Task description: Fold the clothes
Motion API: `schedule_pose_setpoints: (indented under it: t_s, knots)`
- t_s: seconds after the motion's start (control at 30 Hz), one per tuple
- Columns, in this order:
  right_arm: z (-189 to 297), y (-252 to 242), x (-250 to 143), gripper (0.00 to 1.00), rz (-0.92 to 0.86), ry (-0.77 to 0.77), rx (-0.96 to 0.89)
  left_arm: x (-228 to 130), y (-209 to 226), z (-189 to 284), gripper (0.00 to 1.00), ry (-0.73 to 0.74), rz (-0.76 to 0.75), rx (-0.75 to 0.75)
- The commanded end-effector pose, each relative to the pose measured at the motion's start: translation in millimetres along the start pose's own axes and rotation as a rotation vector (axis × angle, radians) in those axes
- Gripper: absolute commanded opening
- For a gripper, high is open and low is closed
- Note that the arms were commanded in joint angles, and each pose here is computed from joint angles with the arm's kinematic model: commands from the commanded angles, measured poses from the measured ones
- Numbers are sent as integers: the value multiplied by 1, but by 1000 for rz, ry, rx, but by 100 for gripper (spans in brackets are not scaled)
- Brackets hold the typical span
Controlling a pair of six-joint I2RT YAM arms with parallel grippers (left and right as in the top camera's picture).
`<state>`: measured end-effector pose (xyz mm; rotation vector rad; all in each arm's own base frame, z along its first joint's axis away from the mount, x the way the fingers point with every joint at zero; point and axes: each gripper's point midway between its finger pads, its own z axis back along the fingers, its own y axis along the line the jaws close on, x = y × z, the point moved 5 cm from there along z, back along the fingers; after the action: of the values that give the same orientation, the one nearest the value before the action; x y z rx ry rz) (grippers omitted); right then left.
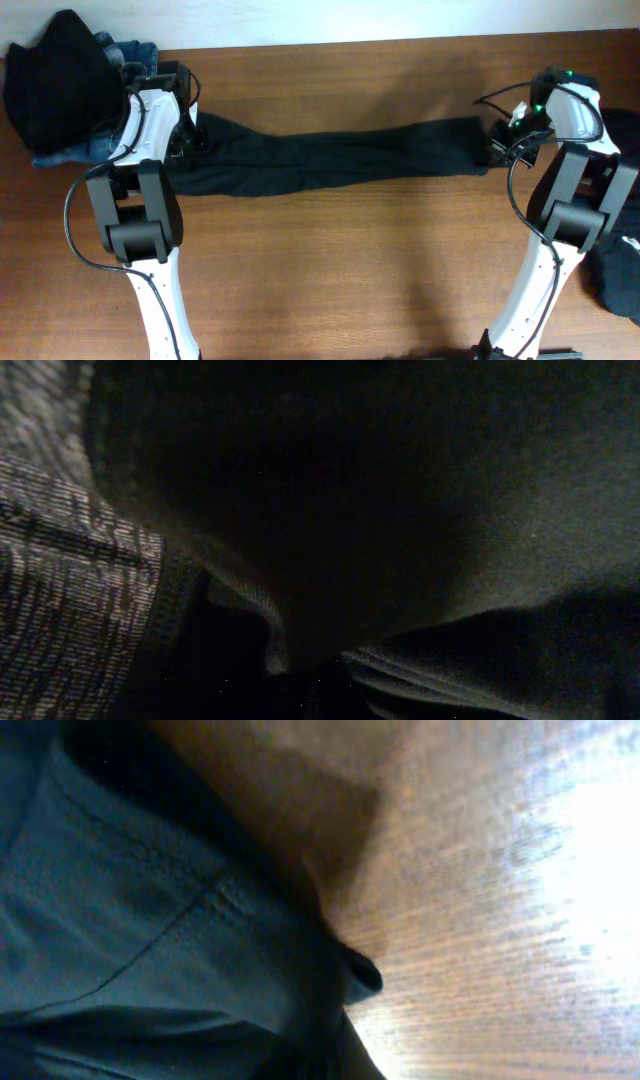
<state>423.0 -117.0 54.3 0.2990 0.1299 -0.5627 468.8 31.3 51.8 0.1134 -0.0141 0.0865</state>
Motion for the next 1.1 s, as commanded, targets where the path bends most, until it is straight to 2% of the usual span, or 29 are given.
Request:
schedule_pose_setpoints:
  t_s: [0.0, 0.17, 0.47, 0.63, 0.73, 0.77, 0.8, 0.87, 1.07]
  knots:
    - [-4, -6, 7, 4, 8, -24, -23, -10, 11, -36, 1, 86, -26, 47]
    - [-3, -7, 18, 4, 22, -83, -37, -10, 12, -36, 1, 87, -39, 46]
    - [3, -32, 38, 4, 19, -204, -256, -8, 29, -37, 1, 80, -13, 68]
    - [6, -35, 44, 5, 13, -238, -282, -9, 36, -38, 1, 82, 2, 68]
    - [7, -35, 45, 14, 12, -244, -286, -8, 37, -38, 1, 80, -7, 67]
    - [8, -34, 45, 23, 13, -247, -287, -8, 37, -38, 1, 80, -7, 66]
    - [11, -34, 46, 38, 13, -250, -286, -8, 36, -38, 1, 80, -7, 66]
    - [19, -31, 47, 54, 15, -260, -284, -8, 34, -38, 1, 80, -11, 62]
    - [64, -18, 50, 54, 22, -329, -275, -8, 24, -37, 1, 76, -32, 61]
